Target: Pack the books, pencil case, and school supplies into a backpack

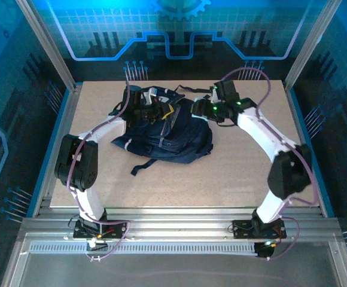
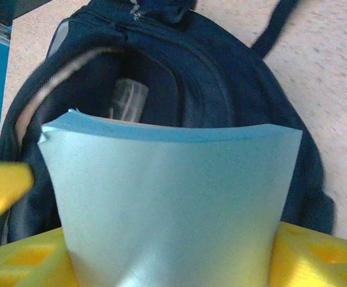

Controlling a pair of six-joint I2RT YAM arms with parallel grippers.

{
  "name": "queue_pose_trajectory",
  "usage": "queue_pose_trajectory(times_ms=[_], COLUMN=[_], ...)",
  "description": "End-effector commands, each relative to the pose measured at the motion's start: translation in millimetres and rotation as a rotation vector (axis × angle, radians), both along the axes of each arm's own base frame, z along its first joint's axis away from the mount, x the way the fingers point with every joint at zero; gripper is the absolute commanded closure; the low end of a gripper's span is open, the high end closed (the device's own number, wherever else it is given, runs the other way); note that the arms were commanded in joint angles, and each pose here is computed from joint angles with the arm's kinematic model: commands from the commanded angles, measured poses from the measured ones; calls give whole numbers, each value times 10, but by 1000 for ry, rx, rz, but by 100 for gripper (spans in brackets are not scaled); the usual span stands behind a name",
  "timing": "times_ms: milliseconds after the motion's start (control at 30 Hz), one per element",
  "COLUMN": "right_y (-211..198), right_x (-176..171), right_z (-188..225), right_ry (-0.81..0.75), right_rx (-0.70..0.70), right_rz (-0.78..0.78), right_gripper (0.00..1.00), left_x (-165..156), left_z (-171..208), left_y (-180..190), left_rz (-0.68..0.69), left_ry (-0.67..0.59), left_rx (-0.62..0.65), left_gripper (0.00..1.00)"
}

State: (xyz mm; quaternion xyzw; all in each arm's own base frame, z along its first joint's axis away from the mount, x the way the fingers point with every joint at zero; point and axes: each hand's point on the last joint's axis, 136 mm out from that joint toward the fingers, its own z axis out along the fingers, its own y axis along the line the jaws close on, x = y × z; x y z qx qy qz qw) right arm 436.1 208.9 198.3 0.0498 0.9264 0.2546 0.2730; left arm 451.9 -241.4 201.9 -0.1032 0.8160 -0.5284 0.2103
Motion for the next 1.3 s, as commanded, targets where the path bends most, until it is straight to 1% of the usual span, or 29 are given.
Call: queue_pose_trajectory(times_ms=[0,33,67,167,200,233,333,367,400,533,600,700,767,800,867,1000,1067,1133,1200,1267], right_y=[385,499,609,916,943,934,828,780,721,566,564,558,562,559,505,252,144,92,89,118], right_x=[198,235,258,257,235,205,109,87,59,57,67,133,169,166,117,43,104,241,380,521], right_z=[-78,-108,-153,-176,-184,-198,-230,-239,-257,-300,-357,-480,-549,-557,-494,-182,-96,-81,-115,-184], right_ry=[16,24,32,58,63,66,78,79,80,50,56,63,80,85,74,-23,-41,-49,-47,-47], right_rx=[43,43,48,69,52,35,68,84,98,130,119,85,78,74,58,-5,-17,-21,-32,-50], right_rz=[48,64,86,161,168,168,143,130,113,74,77,61,60,60,61,45,29,32,46,59], right_gripper=[30,29,27,12,6,3,2,3,6,31,39,47,54,54,50,34,24,17,13,13], left_x=[-39,-34,-30,-23,-18,-11,-3,-2,5,6,-2,-39,-69,-81,-96,-72,-46,-19,-4,-10], left_z=[736,759,763,819,827,852,883,888,878,800,759,750,779,803,837,911,947,993,1018,1051], left_y=[-91,-107,-122,-160,-159,-155,-130,-123,-111,-106,-110,-108,-101,-99,-102,-108,-124,-144,-168,-187], left_rz=[-63,-65,-69,-78,-74,-71,-58,-53,-45,-26,-24,-28,-31,-34,-45,-59,-64,-72,-86,-97], left_ry=[-169,-168,-165,-165,-161,-165,-172,-175,-174,-142,-126,-112,-119,-124,-130,-142,-145,-147,-143,-143], left_rx=[-116,-127,-134,-151,-155,-156,-133,-126,-119,-136,-151,-156,-153,-148,-134,-116,-122,-133,-144,-152], left_gripper=[100,100,100,100,100,100,100,100,100,100,100,100,100,100,100,100,100,100,100,100])
